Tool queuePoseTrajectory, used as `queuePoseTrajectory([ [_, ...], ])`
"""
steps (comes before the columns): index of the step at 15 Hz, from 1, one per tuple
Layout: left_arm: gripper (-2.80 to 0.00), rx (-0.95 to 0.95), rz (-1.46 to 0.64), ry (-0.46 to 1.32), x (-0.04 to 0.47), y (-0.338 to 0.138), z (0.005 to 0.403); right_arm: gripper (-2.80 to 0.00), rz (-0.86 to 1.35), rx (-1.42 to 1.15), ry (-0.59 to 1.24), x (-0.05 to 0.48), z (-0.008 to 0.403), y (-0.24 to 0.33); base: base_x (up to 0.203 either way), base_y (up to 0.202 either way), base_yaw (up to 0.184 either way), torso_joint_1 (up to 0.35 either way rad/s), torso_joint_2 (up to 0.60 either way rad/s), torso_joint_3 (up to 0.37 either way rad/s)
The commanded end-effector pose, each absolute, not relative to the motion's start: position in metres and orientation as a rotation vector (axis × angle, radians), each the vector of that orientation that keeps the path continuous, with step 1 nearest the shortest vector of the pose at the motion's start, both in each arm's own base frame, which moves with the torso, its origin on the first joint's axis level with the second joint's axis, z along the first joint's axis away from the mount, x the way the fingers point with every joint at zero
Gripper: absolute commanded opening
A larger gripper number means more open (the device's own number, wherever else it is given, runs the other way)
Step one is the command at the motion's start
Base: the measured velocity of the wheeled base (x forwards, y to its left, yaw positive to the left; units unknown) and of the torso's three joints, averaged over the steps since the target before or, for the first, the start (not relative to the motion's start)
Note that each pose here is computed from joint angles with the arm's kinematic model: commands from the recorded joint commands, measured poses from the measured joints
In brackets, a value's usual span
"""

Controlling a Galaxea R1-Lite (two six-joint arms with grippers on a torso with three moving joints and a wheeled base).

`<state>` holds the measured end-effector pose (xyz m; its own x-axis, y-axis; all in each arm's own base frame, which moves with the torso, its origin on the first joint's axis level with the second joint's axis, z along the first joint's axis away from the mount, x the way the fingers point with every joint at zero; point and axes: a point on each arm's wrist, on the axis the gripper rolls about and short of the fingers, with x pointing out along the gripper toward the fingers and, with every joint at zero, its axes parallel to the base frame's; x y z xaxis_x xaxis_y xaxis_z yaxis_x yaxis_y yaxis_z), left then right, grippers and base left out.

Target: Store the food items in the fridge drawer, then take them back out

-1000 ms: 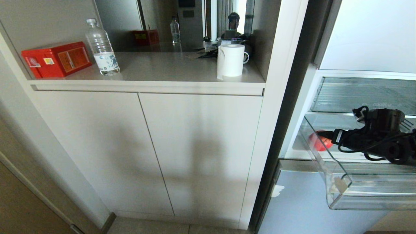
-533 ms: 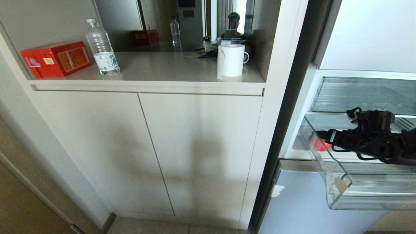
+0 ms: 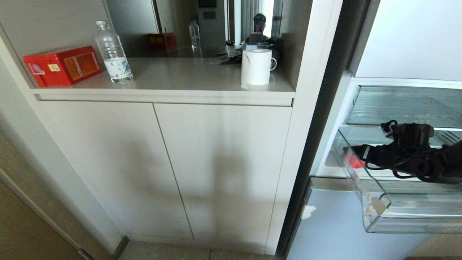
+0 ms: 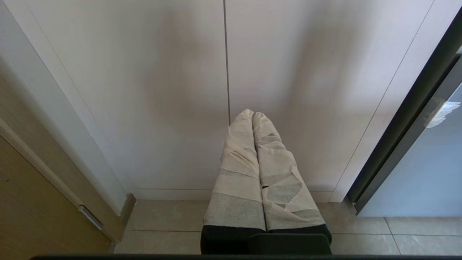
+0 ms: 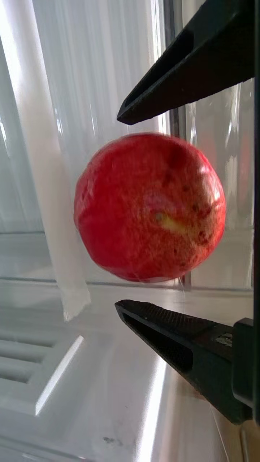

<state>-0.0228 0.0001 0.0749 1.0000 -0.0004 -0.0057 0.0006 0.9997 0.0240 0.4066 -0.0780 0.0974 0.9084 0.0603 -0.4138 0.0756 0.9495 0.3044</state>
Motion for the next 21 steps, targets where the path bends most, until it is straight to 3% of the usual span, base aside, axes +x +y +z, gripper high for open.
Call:
queuePoseTrajectory([
  [1, -2.80, 0.025, 0.000, 0.008, -0.023, 0.000, 0.075, 0.00, -0.007, 0.323, 0.435, 0.406, 0.096, -0.078, 0.000, 0.000, 0.000, 0.000, 0.00, 0.000],
  [12, -2.80, 0.025, 0.000, 0.008, -0.023, 0.000, 0.075, 0.00, -0.009, 0.324, 0.451, 0.408, 0.089, -0.078, 0.000, 0.000, 0.000, 0.000, 0.00, 0.000],
  [13, -2.80, 0.025, 0.000, 0.008, -0.023, 0.000, 0.075, -2.80, -0.009, 0.324, 0.451, 0.408, 0.089, -0.078, 0.000, 0.000, 0.000, 0.000, 0.00, 0.000],
  [18, -2.80, 0.023, 0.000, 0.008, -0.023, 0.000, 0.075, -2.80, -0.008, 0.326, 0.455, 0.407, 0.089, -0.077, 0.000, 0.000, 0.000, 0.000, 0.00, 0.000],
  [21, -2.80, 0.025, 0.000, 0.008, -0.023, 0.000, 0.075, -2.80, -0.007, 0.324, 0.419, 0.392, 0.112, -0.074, 0.000, 0.000, 0.000, 0.000, 0.00, 0.000],
])
